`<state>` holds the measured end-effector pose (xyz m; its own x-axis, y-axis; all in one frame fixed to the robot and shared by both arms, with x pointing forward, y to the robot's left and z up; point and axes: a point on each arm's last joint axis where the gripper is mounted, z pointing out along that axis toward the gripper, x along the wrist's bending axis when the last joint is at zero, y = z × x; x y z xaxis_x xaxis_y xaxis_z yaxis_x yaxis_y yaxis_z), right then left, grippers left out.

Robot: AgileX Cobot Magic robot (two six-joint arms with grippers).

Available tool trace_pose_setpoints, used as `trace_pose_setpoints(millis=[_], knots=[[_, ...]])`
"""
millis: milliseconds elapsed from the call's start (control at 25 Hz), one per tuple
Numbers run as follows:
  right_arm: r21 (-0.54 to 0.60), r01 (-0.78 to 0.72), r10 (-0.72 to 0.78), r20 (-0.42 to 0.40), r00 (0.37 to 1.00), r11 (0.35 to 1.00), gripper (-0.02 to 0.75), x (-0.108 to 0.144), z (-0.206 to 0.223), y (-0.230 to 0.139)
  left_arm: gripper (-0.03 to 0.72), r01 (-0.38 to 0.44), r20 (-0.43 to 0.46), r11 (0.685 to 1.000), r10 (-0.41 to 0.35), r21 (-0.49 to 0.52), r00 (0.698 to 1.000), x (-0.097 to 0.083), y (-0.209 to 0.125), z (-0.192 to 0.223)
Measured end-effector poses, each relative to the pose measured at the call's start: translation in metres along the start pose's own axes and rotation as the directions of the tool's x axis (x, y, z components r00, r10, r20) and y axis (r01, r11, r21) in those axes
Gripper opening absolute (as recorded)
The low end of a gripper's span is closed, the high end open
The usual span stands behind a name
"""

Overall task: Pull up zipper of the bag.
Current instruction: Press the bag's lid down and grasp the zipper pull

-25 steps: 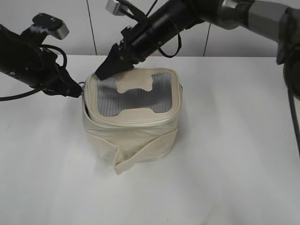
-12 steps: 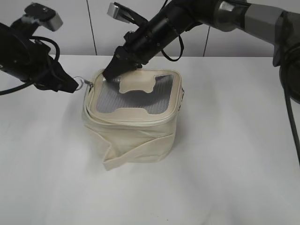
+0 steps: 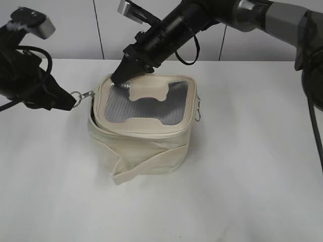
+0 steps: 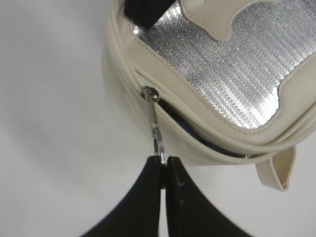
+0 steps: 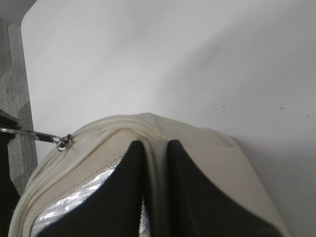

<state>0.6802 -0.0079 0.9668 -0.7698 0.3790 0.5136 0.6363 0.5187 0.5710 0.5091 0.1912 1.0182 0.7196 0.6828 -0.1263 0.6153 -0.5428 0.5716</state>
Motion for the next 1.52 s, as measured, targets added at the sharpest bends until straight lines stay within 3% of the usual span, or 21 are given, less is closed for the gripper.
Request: trace_pose_setpoints(millis=[320,480,640,840,1000,1080,1240,1280,1400,1520], knots=[[0.016,-0.035,0.036,-0.035,0.999,0.999,0.113,0.006,0.003,-0.001,-0.008,0.038,0.000,0.998,-0.038,-0.042,0.999,-0.018,-0.022,-0.015],[0.008,-0.046,0.046,-0.028,0.999,0.999,0.107,0.006,0.003,0.000,-0.008,0.014,-0.108,0.987,-0.032,-0.157,0.994,-0.016,-0.017,-0.030],[-0.035,-0.057,0.058,0.047,0.997,0.998,0.104,-0.006,-0.002,0.003,-0.008,0.018,-0.186,0.970,-0.065,-0.244,0.980,-0.010,-0.009,-0.035],[-0.041,-0.056,0.058,0.055,0.997,0.998,0.102,-0.007,-0.003,0.003,-0.008,0.052,-0.166,0.971,-0.092,-0.233,0.982,-0.006,-0.008,-0.026],[-0.040,-0.054,0.056,0.055,0.997,0.998,0.102,-0.007,-0.003,0.003,-0.006,0.012,-0.197,0.975,-0.057,-0.222,0.979,-0.003,-0.008,-0.025],[-0.039,-0.054,0.056,0.055,0.997,0.998,0.102,-0.007,-0.003,0.003,0.051,-0.041,-0.214,0.983,0.001,-0.181,0.977,0.001,-0.010,-0.018],[-0.038,-0.051,0.053,0.054,0.997,0.998,0.102,-0.007,-0.003,0.003,0.345,-0.133,-0.227,0.986,0.107,-0.100,0.968,0.011,-0.013,0.004],[-0.037,-0.049,0.051,0.053,0.997,0.998,0.102,-0.007,-0.003,0.003,0.390,-0.144,-0.241,0.985,0.119,-0.091,0.963,0.016,-0.012,0.009],[-0.037,-0.045,0.047,0.053,0.997,0.998,0.102,-0.006,-0.003,0.003,0.400,-0.216,-0.267,0.974,0.190,-0.073,0.945,0.028,-0.001,0.021],[-0.036,-0.044,0.046,0.053,0.998,0.998,0.101,-0.006,-0.003,0.003,0.375,-0.283,-0.220,0.958,0.267,-0.043,0.938,0.034,0.012,0.032]])
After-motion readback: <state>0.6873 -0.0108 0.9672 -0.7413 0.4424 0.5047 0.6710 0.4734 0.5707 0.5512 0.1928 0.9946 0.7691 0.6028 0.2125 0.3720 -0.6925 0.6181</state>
